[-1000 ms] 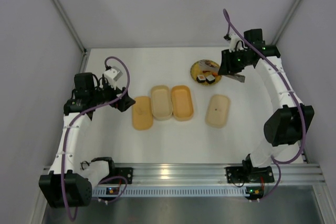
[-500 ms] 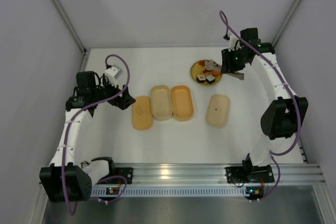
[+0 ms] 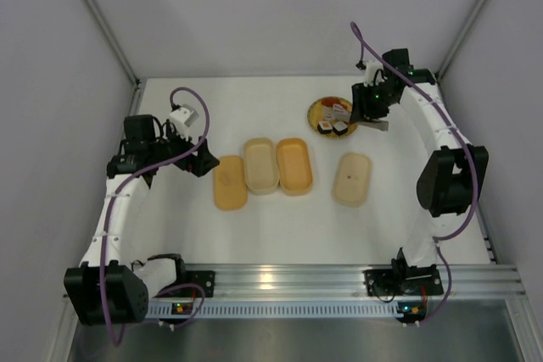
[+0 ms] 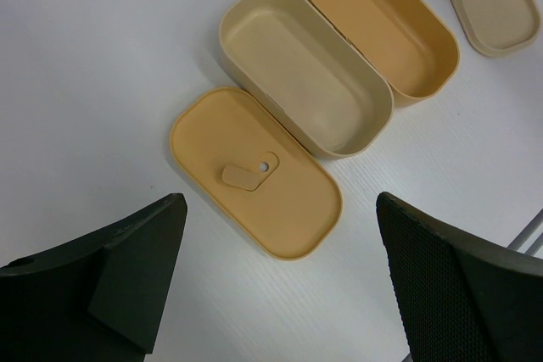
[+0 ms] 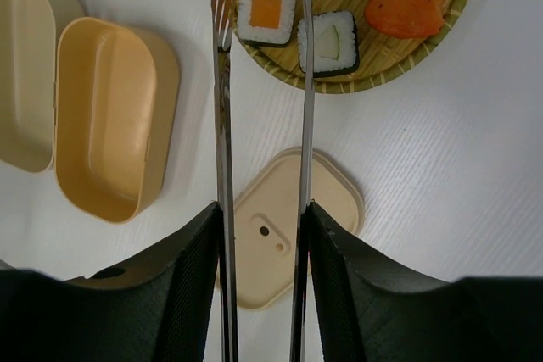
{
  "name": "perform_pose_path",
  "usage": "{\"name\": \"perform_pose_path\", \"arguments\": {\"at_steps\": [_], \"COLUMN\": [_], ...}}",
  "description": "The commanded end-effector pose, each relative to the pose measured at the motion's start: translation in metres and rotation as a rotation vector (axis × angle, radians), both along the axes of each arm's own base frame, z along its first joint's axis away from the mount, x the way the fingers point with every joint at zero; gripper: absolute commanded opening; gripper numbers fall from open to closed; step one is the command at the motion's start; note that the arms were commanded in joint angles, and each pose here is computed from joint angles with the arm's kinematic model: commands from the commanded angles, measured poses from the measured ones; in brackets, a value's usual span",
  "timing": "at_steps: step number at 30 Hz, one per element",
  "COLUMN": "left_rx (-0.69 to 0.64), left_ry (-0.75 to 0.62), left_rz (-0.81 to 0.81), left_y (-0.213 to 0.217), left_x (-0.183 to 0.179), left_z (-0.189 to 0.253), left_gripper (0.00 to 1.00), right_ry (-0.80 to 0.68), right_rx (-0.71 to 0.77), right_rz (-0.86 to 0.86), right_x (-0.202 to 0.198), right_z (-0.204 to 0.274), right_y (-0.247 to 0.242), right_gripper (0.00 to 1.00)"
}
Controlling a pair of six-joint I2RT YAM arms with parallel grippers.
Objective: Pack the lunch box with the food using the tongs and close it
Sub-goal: Pick up the fake food from the plate.
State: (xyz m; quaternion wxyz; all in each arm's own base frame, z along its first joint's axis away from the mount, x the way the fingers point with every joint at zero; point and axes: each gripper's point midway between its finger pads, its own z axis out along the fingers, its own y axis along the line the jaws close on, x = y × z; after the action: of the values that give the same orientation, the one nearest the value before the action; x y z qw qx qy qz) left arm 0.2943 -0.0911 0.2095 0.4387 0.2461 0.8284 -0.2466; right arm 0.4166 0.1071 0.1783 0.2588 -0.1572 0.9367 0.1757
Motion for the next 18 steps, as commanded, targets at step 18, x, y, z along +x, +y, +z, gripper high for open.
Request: {"name": "perform_pose_path", "arguments": {"at_steps": [18], "left_rx": [-0.003], "left_ry": [-0.023], "left_rz": [-0.016], "left_y": [-0.002], "left_x": [0.002], "left_z": [-0.005], "left_gripper": [0.98], "right_ry": [0.009], "right_rx": [0.062], "right_rz": [0.044], "right_x": [0.017], "right_z": [-0.002], "right_y": [0.031], "right_gripper": [0.49]}}
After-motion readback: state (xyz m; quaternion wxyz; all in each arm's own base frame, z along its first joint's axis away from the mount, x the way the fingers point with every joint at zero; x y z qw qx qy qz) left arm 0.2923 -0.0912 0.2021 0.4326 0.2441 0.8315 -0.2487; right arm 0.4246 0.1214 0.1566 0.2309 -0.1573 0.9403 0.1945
